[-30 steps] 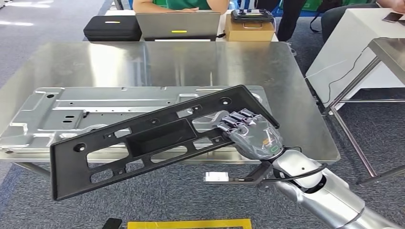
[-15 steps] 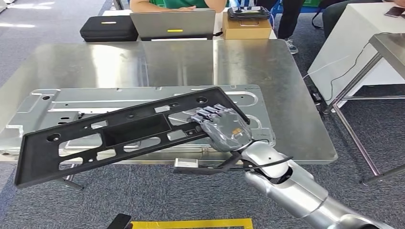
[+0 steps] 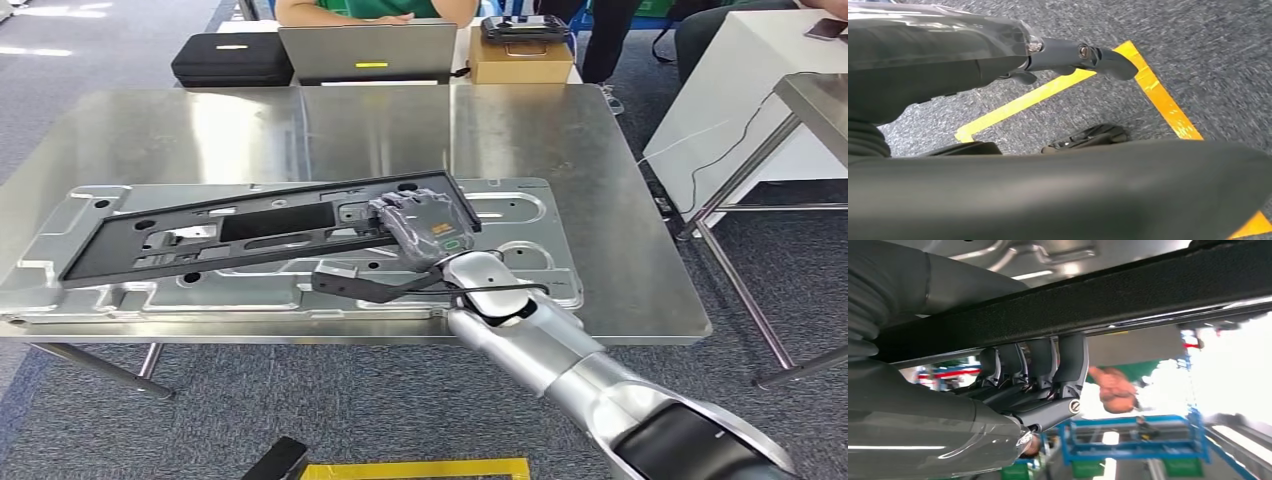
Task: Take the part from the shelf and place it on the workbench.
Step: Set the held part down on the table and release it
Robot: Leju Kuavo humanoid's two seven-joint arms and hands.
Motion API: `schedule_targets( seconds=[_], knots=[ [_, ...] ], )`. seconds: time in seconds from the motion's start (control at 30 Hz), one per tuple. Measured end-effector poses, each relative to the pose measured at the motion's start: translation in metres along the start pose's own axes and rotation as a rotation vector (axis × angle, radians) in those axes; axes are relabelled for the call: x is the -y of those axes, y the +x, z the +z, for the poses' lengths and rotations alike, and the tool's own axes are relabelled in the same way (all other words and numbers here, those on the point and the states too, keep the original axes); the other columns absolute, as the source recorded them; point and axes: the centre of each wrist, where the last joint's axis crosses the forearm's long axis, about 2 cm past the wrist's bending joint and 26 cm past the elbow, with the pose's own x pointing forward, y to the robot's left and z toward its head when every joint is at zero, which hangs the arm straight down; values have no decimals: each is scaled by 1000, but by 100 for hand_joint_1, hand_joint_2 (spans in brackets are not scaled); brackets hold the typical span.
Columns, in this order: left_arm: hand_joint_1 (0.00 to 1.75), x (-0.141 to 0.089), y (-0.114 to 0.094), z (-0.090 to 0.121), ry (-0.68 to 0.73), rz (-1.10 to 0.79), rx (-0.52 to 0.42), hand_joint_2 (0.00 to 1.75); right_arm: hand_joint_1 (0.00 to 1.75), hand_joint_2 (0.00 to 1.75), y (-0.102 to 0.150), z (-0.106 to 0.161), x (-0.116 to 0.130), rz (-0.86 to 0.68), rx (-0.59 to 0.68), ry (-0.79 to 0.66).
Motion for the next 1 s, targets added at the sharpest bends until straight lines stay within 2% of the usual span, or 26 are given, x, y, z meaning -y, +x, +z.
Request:
schedule_targets(
  seconds=[0.17,0.33,0.47,0.57,0.7,1.0],
  knots=[
    [0,1,11,-3,-22,-43,25,175,175,175,-15,-5,-22,-5,-116,95],
    [0,3,18,-4,-39,-53,49,175,175,175,-31,6,-42,-19,-231,209],
    [0,4,21,-5,-43,-49,65,175,0,175,-39,14,-51,-14,-274,264],
    [0,5,22,-5,-48,-48,67,175,0,175,-42,18,-55,-11,-286,289],
    [0,5,22,-5,-35,-56,56,0,0,175,-44,22,-58,-8,-282,294],
    [0,6,21,-4,-6,-44,28,0,0,175,-38,21,-58,-6,-193,224]
  ],
)
